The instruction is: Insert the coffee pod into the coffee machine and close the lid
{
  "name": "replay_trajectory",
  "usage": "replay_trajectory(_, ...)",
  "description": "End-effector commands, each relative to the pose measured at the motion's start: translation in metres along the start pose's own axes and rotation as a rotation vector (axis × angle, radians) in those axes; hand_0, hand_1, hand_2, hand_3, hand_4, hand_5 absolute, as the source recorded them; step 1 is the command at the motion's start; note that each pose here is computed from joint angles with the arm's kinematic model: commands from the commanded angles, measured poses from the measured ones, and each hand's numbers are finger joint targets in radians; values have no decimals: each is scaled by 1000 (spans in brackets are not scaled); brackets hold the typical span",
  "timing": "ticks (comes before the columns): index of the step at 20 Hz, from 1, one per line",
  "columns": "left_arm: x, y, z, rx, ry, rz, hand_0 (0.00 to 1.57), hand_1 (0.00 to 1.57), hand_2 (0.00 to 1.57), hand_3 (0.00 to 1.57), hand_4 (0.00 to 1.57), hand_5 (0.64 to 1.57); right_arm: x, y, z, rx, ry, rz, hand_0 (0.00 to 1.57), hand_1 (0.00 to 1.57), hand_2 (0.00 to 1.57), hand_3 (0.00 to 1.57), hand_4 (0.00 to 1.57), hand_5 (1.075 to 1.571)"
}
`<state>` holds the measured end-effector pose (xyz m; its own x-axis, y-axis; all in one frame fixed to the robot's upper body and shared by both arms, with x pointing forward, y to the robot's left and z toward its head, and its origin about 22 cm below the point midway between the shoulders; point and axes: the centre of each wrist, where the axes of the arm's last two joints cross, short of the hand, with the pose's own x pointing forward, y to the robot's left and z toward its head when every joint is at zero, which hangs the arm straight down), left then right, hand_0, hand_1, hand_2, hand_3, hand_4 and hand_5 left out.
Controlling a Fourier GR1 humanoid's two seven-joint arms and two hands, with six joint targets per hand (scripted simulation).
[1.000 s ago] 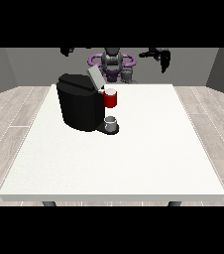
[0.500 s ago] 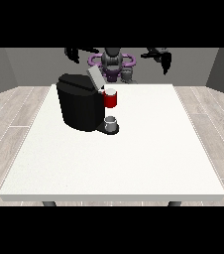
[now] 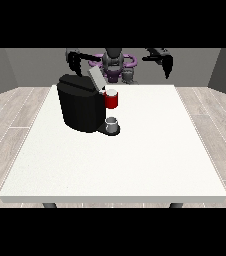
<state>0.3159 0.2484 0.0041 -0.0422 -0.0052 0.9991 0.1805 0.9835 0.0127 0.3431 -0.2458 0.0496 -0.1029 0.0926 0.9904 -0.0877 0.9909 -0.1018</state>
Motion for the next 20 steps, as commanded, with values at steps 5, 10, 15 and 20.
replay_trajectory(5,11,14,4,51,-56,-24,0,0,0,0,0,1571,21,10,-30,60,-10,28,0,0,0,0,0,1571)
replay_trajectory(10,10,27,14,84,-81,-19,0,0,0,0,0,1571,21,22,-35,102,-61,47,0,0,0,0,0,1571)
replay_trajectory(15,17,29,25,62,-43,-24,0,0,0,0,0,1571,6,9,-35,78,-35,43,0,0,0,0,0,1571)
replay_trajectory(20,25,10,10,46,-59,-40,0,0,0,0,0,1571,22,32,-50,68,-37,58,0,0,0,0,0,1571)
